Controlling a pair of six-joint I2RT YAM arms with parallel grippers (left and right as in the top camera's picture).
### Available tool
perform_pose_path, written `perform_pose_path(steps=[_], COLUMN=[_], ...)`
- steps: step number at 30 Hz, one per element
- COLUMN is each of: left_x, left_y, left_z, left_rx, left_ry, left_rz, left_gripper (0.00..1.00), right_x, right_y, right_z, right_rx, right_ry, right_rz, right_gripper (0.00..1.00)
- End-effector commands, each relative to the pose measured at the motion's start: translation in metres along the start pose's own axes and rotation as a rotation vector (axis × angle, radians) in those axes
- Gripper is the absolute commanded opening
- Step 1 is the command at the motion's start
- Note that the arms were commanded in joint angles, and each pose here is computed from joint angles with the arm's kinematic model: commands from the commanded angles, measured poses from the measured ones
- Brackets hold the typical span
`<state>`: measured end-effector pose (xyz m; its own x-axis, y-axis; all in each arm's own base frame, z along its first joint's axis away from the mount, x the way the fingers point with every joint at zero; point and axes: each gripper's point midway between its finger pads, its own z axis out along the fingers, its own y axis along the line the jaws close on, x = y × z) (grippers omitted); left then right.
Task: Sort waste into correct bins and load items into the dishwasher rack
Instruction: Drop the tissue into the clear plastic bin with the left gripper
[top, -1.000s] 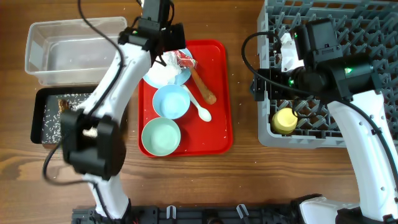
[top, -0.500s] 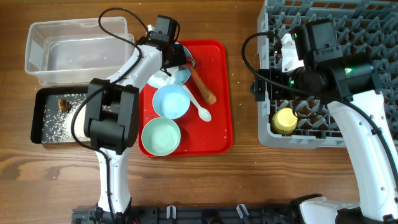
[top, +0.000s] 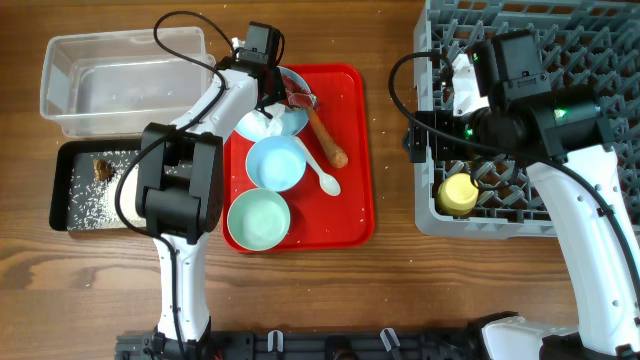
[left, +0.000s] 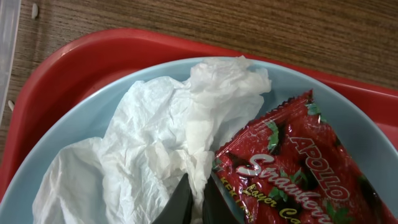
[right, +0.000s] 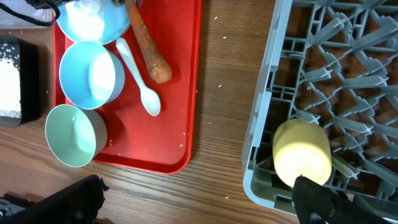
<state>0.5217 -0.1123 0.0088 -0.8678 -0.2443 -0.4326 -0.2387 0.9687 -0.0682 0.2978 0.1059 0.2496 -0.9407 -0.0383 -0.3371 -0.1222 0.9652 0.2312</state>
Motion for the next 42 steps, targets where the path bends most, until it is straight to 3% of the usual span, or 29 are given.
perform_pose_path(steps=[1,8,13,17,24,25,27,29,31,34,37,40,42], left_x=[0.018,-0.057,-0.086,-0.113,-0.158,-0.159,-0.153,-0.145,-0.142,-0.147,-0.153,-0.154,-0.145], left_y=[-0.008,-0.021,0.009,0.066,0.179,0.186,0.198,0.203,0.203,0.202,0.184,0.135,0.104], left_z=[0.0,-0.14,-0.203,-0.209,-0.175,-0.166,-0.14,-0.119,-0.11,-0.117,-0.141,-0.182,-0.194], left_rx=[0.032,0.131,0.145,0.092,-0.019,-0.026,-0.048,-0.064,-0.069,-0.061,0.035,0.226,0.272], left_ry=[0.08,-0.11,-0.228,-0.279,-0.363,-0.36,-0.315,-0.274,-0.255,-0.28,-0.296,-0.305,-0.283], left_rz=[0.005,-0.01,-0.055,-0.146,-0.335,-0.355,-0.38,-0.384,-0.383,-0.383,-0.365,-0.25,-0.203], left_gripper=[0.04,0.04,0.04,0.04,0.04,0.14,0.59,0.8,0.92,0.97,0.93,0.82,0.79], right_x=[0.002,0.001,0.001,0.001,0.001,0.001,0.001,0.001,0.001,0.002,0.002,0.002,0.001], right_y=[-0.005,-0.005,-0.005,-0.005,-0.005,-0.005,-0.005,-0.005,-0.005,-0.005,-0.005,-0.005,-0.005], right_z=[0.005,0.005,0.005,0.005,0.005,0.005,0.005,0.005,0.005,0.005,0.005,0.005,0.005], right_rx=[0.025,0.025,0.025,0.025,0.024,0.024,0.024,0.024,0.024,0.024,0.025,0.025,0.024], right_ry=[0.013,0.012,0.012,0.012,0.009,0.01,0.012,0.012,0.013,0.014,0.016,0.015,0.012], right_rz=[0.004,0.004,0.003,0.003,0.003,0.003,0.003,0.002,-0.01,-0.009,-0.01,-0.01,-0.009], right_gripper=[1.0,1.0,1.0,1.0,1.0,1.0,1.0,1.0,1.0,1.0,1.0,1.0,1.0])
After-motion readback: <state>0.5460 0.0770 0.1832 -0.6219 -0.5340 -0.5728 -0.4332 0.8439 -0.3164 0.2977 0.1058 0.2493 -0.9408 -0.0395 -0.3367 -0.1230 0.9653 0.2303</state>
